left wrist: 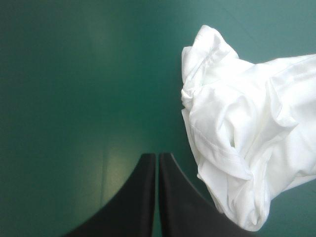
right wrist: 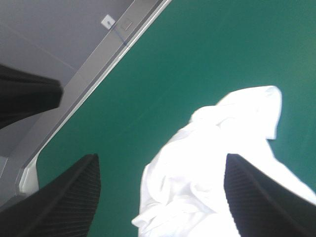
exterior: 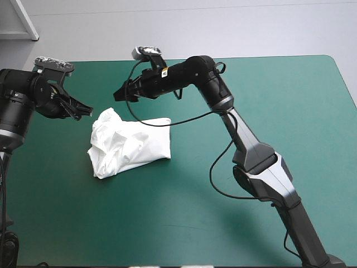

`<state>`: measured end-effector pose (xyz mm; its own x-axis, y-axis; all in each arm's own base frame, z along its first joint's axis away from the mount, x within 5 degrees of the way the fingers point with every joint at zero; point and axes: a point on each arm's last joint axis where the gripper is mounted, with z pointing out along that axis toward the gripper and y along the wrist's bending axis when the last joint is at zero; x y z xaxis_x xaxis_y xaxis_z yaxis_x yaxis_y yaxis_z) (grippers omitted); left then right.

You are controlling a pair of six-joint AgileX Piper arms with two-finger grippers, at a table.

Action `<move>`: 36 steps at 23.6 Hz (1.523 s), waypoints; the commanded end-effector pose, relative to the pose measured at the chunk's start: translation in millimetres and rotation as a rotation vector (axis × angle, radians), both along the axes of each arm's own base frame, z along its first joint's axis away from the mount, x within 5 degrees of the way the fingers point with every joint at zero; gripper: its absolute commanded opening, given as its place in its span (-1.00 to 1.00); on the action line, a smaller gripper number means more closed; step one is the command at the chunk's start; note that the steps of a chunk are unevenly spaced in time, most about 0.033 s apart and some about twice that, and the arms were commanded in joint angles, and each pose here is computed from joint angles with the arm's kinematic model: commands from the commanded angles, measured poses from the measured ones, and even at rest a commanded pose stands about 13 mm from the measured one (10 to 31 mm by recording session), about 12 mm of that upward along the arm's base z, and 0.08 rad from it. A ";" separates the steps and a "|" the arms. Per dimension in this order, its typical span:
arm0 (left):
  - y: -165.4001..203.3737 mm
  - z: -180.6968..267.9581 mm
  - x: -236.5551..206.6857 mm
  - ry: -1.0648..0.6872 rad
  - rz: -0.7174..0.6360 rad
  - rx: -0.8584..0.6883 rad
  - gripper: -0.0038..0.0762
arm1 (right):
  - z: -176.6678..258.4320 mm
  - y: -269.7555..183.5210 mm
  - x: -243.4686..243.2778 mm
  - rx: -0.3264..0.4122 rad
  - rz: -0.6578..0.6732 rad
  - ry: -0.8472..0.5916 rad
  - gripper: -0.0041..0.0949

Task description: Fold the cloth

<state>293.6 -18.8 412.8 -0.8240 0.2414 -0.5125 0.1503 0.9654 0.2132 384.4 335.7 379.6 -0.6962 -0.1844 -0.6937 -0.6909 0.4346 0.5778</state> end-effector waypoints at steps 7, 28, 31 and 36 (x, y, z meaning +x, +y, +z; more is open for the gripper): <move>1.2 20.5 -8.1 -0.109 -0.009 -0.003 -0.86 | 43.4 -92.4 32.6 -0.079 -0.263 -0.113 0.33; -1.5 21.7 -6.4 -0.134 -0.013 -0.037 -0.86 | -99.0 -28.2 -2.1 -0.397 -0.011 0.215 0.21; -1.6 22.2 -5.8 -0.142 -0.014 -0.037 -0.86 | -99.2 -27.3 -3.0 -0.401 -0.008 0.214 -0.09; -1.5 22.0 -6.0 -0.139 -0.014 -0.037 -0.85 | -99.7 -32.0 0.7 -0.424 -0.002 0.177 -0.94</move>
<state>296.5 -21.7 414.5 -0.8017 0.2351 -0.5495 0.1547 0.9697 0.1892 388.2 310.3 238.2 -0.8317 -0.4533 -0.3207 -0.5551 0.6938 0.4588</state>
